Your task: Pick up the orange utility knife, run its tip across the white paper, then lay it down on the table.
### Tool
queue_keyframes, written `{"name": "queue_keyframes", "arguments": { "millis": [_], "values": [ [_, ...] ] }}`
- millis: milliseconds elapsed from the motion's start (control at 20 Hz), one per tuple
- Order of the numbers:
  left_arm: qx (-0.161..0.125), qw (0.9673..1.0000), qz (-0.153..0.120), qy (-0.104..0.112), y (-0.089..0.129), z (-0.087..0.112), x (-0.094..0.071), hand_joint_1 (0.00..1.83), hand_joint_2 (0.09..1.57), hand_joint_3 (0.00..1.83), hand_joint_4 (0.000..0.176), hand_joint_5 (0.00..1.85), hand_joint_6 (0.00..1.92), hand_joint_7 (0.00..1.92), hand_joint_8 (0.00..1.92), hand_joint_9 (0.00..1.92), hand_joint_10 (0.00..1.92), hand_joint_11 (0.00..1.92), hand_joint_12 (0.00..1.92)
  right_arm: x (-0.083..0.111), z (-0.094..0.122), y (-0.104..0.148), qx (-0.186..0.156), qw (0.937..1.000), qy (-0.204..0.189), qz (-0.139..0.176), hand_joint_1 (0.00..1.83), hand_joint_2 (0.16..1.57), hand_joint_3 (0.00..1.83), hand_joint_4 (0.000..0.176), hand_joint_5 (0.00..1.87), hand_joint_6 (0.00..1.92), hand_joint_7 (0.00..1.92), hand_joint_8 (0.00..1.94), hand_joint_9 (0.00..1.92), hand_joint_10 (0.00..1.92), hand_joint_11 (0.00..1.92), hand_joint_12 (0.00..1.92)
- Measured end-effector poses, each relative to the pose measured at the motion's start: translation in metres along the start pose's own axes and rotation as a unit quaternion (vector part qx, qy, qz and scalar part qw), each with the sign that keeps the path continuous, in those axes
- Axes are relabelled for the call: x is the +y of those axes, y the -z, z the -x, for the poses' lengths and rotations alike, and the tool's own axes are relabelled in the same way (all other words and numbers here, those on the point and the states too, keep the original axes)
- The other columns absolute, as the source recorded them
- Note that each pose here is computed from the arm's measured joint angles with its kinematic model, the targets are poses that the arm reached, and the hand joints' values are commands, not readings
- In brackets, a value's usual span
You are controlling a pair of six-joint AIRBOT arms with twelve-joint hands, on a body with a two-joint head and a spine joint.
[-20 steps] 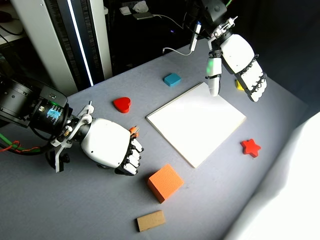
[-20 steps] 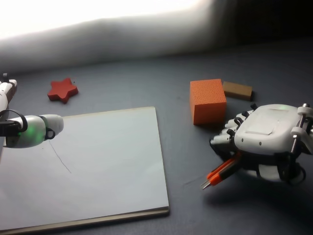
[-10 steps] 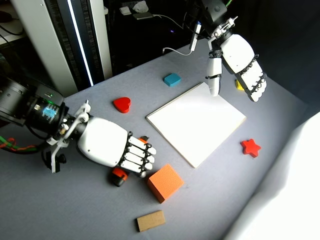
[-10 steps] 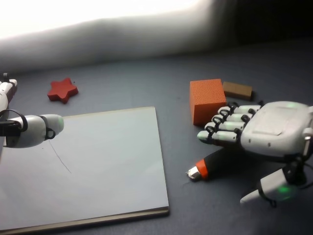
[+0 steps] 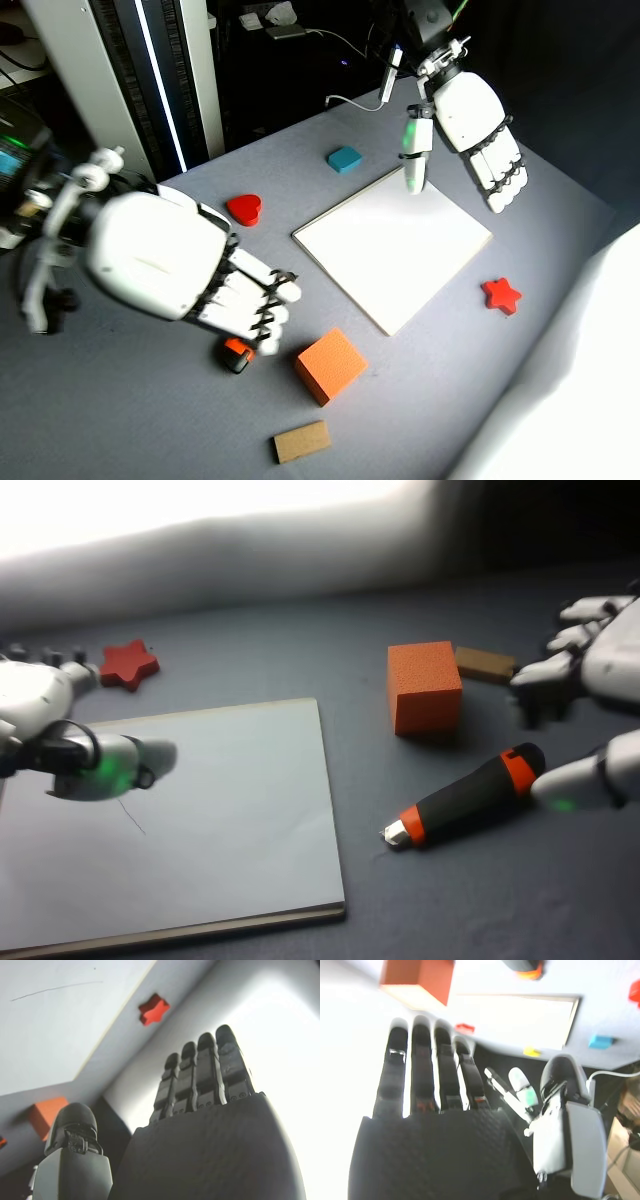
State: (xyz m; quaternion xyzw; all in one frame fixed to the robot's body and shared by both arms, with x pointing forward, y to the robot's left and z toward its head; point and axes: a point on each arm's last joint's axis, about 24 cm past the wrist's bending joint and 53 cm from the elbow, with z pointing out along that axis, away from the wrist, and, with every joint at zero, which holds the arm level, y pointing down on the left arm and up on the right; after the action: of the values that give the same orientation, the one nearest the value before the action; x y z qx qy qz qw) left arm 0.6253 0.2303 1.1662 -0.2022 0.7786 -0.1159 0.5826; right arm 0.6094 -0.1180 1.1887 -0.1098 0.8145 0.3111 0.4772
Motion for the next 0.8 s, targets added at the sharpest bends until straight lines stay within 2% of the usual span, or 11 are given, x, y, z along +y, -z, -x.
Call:
{"name": "queue_keyframes", "arguments": {
  "millis": [50, 100, 150, 200, 250, 300, 350, 500, 550, 700, 800],
  "values": [
    [0.004, 1.0, -0.002, 0.004, 0.001, -0.003, -0.003, 0.0, 1.2, 0.0, 0.0, 0.63, 0.1, 0.82, 0.09, 0.71, 0.16, 0.1, 1.33, -0.006, 0.005, 0.008, -0.001, 1.0, -0.003, -0.008, 0.12, 1.23, 0.02, 0.0, 0.63, 1.15, 0.74, 1.39, 0.51, 1.8, 0.34, 1.92],
    [0.006, 0.9999, -0.001, 0.008, 0.002, -0.003, -0.004, 0.04, 1.26, 0.0, 0.0, 0.72, 0.16, 0.86, 0.24, 0.64, 0.65, 0.18, 1.52, -0.013, 0.007, 0.015, -0.002, 0.9998, -0.005, -0.017, 0.17, 1.25, 0.02, 0.0, 0.73, 1.14, 0.88, 1.42, 0.65, 1.87, 0.45, 1.92],
    [0.001, 1.0, 0.001, 0.007, 0.002, 0.0, -0.004, 0.11, 1.3, 0.0, 0.0, 0.72, 0.31, 0.72, 0.71, 0.56, 1.1, 0.25, 1.64, -0.021, 0.009, 0.023, 0.0, 0.9996, -0.008, -0.028, 0.16, 1.27, 0.02, 0.0, 0.79, 1.16, 0.95, 1.4, 0.74, 1.88, 0.51, 1.92],
    [-0.004, 1.0, 0.002, 0.007, 0.002, 0.004, -0.005, 0.26, 1.36, 0.01, 0.0, 0.61, 0.78, 0.6, 1.17, 0.54, 1.43, 0.32, 1.79, -0.026, 0.01, 0.027, 0.002, 0.9994, -0.01, -0.034, 0.12, 1.3, 0.03, 0.0, 0.86, 1.22, 1.02, 1.43, 0.83, 1.89, 0.59, 1.92],
    [-0.015, 0.9999, 0.001, 0.006, 0.003, 0.011, -0.008, 0.35, 1.4, 0.01, 0.0, 0.6, 1.06, 0.63, 1.36, 0.59, 1.52, 0.39, 1.86, -0.029, 0.012, 0.031, 0.002, 0.9992, -0.013, -0.038, 0.07, 1.33, 0.03, 0.0, 0.92, 1.34, 1.07, 1.48, 0.92, 1.92, 0.69, 1.92],
    [-0.021, 0.9998, -0.003, 0.005, 0.004, 0.014, -0.013, 0.67, 1.38, 0.01, 0.063, 0.55, 1.55, 0.67, 1.48, 0.64, 1.61, 0.44, 1.89, -0.029, 0.013, 0.031, 0.001, 0.9992, -0.012, -0.038, 0.02, 1.36, 0.03, 0.0, 0.95, 1.43, 1.1, 1.48, 0.96, 1.92, 0.76, 1.92],
    [-0.02, 0.9998, -0.006, 0.004, 0.004, 0.013, -0.016, 0.73, 1.38, 0.01, 0.117, 0.54, 1.66, 0.7, 1.52, 0.66, 1.66, 0.45, 1.92, -0.028, 0.012, 0.03, 0.002, 0.9992, -0.013, -0.037, 0.0, 1.37, 0.03, 0.0, 0.93, 1.48, 1.11, 1.5, 0.99, 1.92, 0.79, 1.92],
    [-0.012, 0.9998, -0.014, 0.006, 0.008, 0.008, -0.023, 0.74, 1.39, 0.0, 0.115, 0.53, 1.7, 0.72, 1.6, 0.69, 1.79, 0.5, 1.92, -0.022, 0.015, 0.028, -0.001, 0.9995, -0.009, -0.029, 0.0, 1.4, 0.02, 0.0, 0.89, 1.59, 1.09, 1.5, 0.97, 1.92, 0.76, 1.92],
    [-0.012, 0.9998, -0.013, 0.008, 0.008, 0.009, -0.023, 0.72, 1.4, 0.01, 0.133, 0.51, 1.72, 0.71, 1.61, 0.66, 1.79, 0.49, 1.92, -0.02, 0.019, 0.027, -0.008, 0.9996, -0.009, -0.026, 0.0, 1.4, 0.02, 0.0, 0.9, 1.61, 1.09, 1.5, 0.98, 1.92, 0.79, 1.92],
    [-0.019, 0.9997, -0.014, 0.011, 0.008, 0.013, -0.025, 0.71, 1.41, 0.01, 0.126, 0.5, 1.73, 0.72, 1.61, 0.67, 1.8, 0.5, 1.92, -0.017, 0.02, 0.025, -0.012, 0.9996, -0.008, -0.023, 0.04, 1.39, 0.01, 0.0, 0.88, 1.6, 1.09, 1.49, 0.96, 1.92, 0.74, 1.92],
    [-0.021, 0.9996, -0.016, 0.01, 0.008, 0.014, -0.026, 0.71, 1.41, 0.0, 0.136, 0.5, 1.73, 0.72, 1.59, 0.67, 1.78, 0.48, 1.92, -0.014, 0.019, 0.023, -0.01, 0.9997, -0.007, -0.019, 0.05, 1.39, 0.01, 0.0, 0.88, 1.65, 1.07, 1.51, 0.95, 1.92, 0.74, 1.92]
  ]
}}
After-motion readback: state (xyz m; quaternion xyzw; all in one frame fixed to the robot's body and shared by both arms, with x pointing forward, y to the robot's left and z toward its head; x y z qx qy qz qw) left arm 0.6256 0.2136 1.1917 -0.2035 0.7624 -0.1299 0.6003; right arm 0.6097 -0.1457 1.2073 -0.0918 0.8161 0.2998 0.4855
